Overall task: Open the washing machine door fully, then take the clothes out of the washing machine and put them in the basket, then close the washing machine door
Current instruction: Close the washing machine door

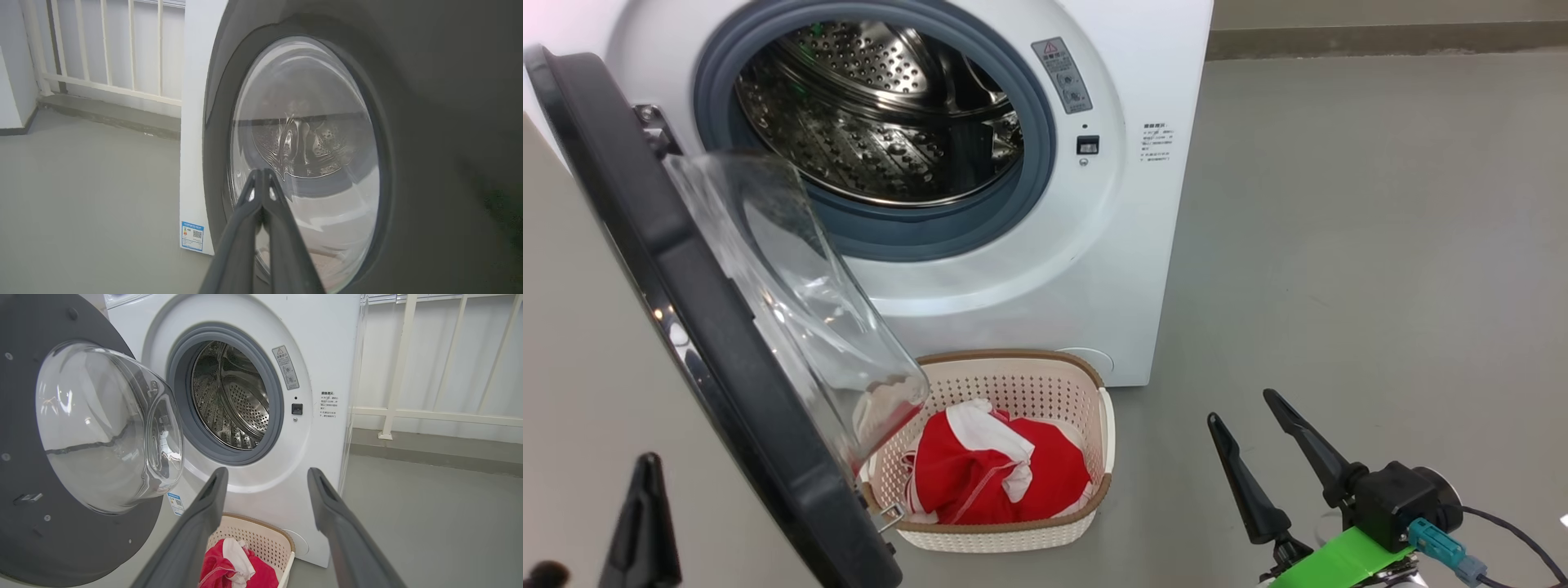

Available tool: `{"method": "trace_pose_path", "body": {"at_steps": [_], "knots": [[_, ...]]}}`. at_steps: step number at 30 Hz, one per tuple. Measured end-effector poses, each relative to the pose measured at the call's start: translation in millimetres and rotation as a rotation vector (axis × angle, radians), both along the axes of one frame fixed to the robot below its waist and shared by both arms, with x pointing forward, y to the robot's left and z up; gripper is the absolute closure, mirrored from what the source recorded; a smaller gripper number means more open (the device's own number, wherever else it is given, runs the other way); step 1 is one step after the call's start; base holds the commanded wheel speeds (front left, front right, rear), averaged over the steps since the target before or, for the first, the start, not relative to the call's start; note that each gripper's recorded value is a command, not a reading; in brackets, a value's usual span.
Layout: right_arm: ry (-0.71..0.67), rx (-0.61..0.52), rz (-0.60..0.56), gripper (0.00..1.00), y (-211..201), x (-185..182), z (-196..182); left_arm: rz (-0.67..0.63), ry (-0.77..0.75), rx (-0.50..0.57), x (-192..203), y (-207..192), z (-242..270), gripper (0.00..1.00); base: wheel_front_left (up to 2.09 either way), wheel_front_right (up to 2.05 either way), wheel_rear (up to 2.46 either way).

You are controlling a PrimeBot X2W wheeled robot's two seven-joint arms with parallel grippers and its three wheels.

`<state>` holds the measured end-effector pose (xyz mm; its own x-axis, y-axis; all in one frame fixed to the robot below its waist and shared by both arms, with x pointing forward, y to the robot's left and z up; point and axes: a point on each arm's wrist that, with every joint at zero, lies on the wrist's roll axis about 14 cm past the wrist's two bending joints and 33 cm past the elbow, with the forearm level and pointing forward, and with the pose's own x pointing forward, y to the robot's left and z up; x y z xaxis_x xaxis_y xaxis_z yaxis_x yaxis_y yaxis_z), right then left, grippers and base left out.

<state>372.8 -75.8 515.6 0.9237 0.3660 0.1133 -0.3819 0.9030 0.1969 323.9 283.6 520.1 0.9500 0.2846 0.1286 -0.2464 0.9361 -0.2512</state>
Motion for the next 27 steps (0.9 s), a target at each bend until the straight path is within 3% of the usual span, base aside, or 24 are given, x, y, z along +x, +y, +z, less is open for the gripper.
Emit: {"method": "trace_pose_path", "body": {"at_steps": [4, 7, 9, 10, 11, 16, 20, 27], "knots": [[-0.002, 0.000, 0.008, 0.00, 2.5, -1.4, 0.6, 0.025, -0.031, -0.160, 6.9, 13.3, 7.7, 1.00, 0.00, 0.00, 0.00], [-0.002, 0.001, 0.012, 0.00, 4.3, -3.0, 0.9, 0.027, -0.100, -0.358, 16.1, 24.2, 24.3, 1.00, 0.00, 0.00, 0.00], [-0.002, 0.001, 0.008, 0.00, 3.0, -3.4, 1.0, -0.002, -0.127, -0.494, 22.2, 24.8, 34.0, 1.00, 0.00, 0.00, 0.00], [-0.001, 0.002, 0.004, 0.00, 1.7, -3.5, 0.7, -0.043, -0.156, -0.639, 26.7, 23.4, 43.5, 1.00, 0.00, 0.00, 0.00], [-0.001, 0.002, 0.002, 0.00, 1.0, -3.6, 0.6, -0.061, -0.174, -0.711, 28.2, 23.1, 49.3, 1.00, 0.00, 0.00, 0.00], [0.007, 0.002, -0.008, 0.00, -2.0, -3.3, -1.9, -0.192, -0.211, -0.981, 34.7, 9.9, 77.9, 1.00, 0.00, 0.00, 0.00], [0.015, 0.004, -0.016, 0.00, -4.5, -2.8, -4.6, -0.299, -0.221, -1.096, 37.0, -5.9, 96.4, 1.00, 0.00, 0.00, 0.00], [0.033, 0.012, -0.035, 0.00, -10.1, -1.0, -9.6, -0.364, -0.209, -1.136, 45.0, -23.9, 104.9, 1.00, 0.00, 0.00, 0.00]]}}
